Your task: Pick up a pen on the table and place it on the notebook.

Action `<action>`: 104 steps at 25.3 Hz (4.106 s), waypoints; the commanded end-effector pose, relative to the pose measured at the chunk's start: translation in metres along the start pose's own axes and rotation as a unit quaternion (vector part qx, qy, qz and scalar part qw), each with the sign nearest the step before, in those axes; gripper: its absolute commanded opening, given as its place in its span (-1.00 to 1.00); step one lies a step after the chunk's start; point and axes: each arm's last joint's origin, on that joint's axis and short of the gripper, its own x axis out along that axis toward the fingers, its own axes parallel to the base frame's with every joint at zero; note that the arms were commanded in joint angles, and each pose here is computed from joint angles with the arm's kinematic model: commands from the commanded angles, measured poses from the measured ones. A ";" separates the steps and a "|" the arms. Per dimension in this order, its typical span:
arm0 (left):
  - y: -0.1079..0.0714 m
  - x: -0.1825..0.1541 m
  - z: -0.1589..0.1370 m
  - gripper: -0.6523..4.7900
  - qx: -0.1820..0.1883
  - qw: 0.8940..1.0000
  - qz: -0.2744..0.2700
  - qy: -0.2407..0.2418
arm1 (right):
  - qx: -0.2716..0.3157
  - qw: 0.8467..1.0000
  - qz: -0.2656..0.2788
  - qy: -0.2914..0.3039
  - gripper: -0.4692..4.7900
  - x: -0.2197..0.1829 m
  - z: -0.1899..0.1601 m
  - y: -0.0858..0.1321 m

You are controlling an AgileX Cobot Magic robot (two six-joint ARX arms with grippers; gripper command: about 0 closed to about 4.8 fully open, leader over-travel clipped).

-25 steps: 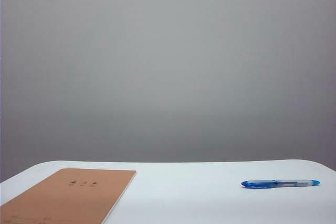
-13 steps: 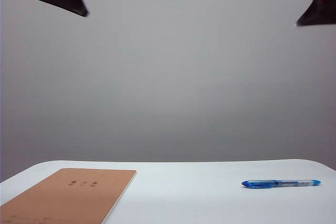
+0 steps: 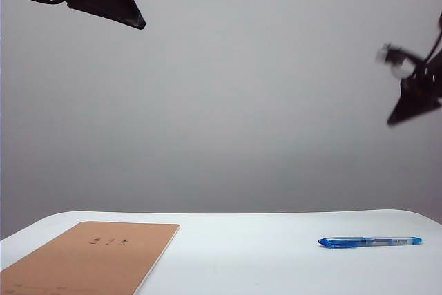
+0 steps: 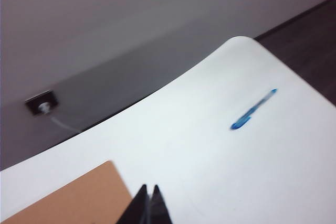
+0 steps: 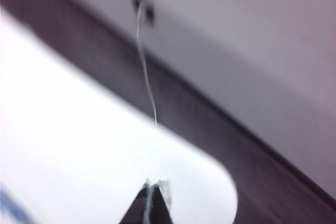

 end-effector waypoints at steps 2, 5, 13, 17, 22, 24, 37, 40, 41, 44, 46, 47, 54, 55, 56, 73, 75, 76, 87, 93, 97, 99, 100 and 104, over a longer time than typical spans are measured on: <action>-0.001 -0.002 0.006 -0.78 0.009 0.999 -0.022 -0.026 | -0.110 0.991 0.053 0.056 -0.82 0.022 -0.013 0.013; -0.003 -0.002 0.009 -0.78 0.013 0.998 -0.047 -0.040 | -0.163 0.978 0.077 0.109 -0.77 0.043 -0.023 0.022; -0.003 -0.002 0.010 -0.78 0.018 0.997 -0.051 -0.049 | -0.225 0.942 0.173 0.182 -0.23 0.073 -0.036 0.052; -0.003 -0.002 0.009 -0.78 0.016 0.998 -0.051 -0.042 | -0.230 0.937 0.181 0.191 -0.09 0.076 -0.033 0.059; -0.003 -0.002 0.008 -0.78 0.015 0.998 -0.053 -0.039 | -0.236 0.931 0.192 0.202 0.31 0.080 -0.031 0.067; -0.003 -0.002 0.008 -0.78 0.015 0.998 -0.056 -0.040 | -0.241 0.930 0.189 0.203 0.31 0.081 -0.030 0.067; -0.003 0.000 0.007 -0.78 0.013 0.998 -0.059 -0.036 | -0.229 0.925 0.216 0.215 0.31 0.102 -0.046 0.071; -0.003 0.000 0.007 -0.78 0.013 0.997 -0.060 -0.036 | -0.227 0.923 0.221 0.220 0.31 0.108 -0.050 0.072; -0.003 0.000 0.007 -0.78 0.013 0.998 -0.059 -0.036 | -0.228 0.922 0.222 0.220 0.31 0.110 -0.051 0.073; -0.003 0.000 0.007 -0.78 0.013 0.998 -0.059 -0.036 | -0.228 0.922 0.222 0.221 0.29 0.116 -0.055 0.074; -0.003 0.000 0.007 -0.78 0.013 0.998 -0.059 -0.036 | -0.226 0.920 0.226 0.227 0.23 0.120 -0.058 0.074; -0.003 0.000 0.007 -0.78 0.013 0.997 -0.060 -0.036 | -0.225 0.918 0.228 0.233 0.21 0.124 -0.062 0.075; -0.002 0.004 0.006 -0.78 0.011 0.998 -0.058 -0.031 | -0.218 0.913 0.235 0.252 -0.54 0.134 -0.074 0.076; -0.001 0.005 0.005 -0.78 0.011 0.998 -0.058 -0.029 | -0.219 0.913 0.234 0.252 -0.63 0.134 -0.074 0.076; -0.001 0.006 0.005 -0.78 0.010 0.998 -0.058 -0.028 | -0.219 0.914 0.233 0.251 -0.71 0.134 -0.074 0.075; -0.004 -0.001 0.005 -0.78 0.002 0.998 -0.064 -0.022 | -0.232 0.940 0.179 0.175 -0.84 0.093 0.000 0.097; -0.007 -0.014 0.009 -0.78 0.008 0.997 -0.061 -0.037 | -0.190 0.955 0.173 0.147 -0.84 0.083 0.019 0.107; -0.011 -0.027 0.011 -0.78 0.012 0.997 -0.055 -0.045 | -0.137 0.967 0.174 0.127 -0.84 0.079 0.031 0.116; -0.030 -0.112 -0.003 -0.78 0.051 0.994 0.099 -0.014 | -0.009 0.978 0.199 0.068 -0.84 0.101 0.093 0.211; -0.039 -0.143 -0.019 -0.78 0.058 0.990 0.130 0.019 | -0.009 0.980 0.197 0.001 -0.84 0.126 0.124 0.282; -0.042 -0.152 -0.022 -0.78 0.059 0.988 0.141 0.018 | 0.018 0.977 0.213 0.014 -0.84 0.149 0.125 0.300; -0.043 -0.154 -0.024 -0.78 0.059 0.988 0.141 0.019 | 0.021 0.975 0.218 0.031 -0.84 0.162 0.126 0.305; -0.043 -0.155 -0.024 -0.78 0.058 0.988 0.141 0.019 | 0.021 0.975 0.218 0.041 -0.84 0.171 0.127 0.308; -0.044 -0.155 -0.028 -0.78 0.056 0.988 0.138 0.036 | 0.016 0.972 0.216 0.091 -0.84 0.211 0.129 0.327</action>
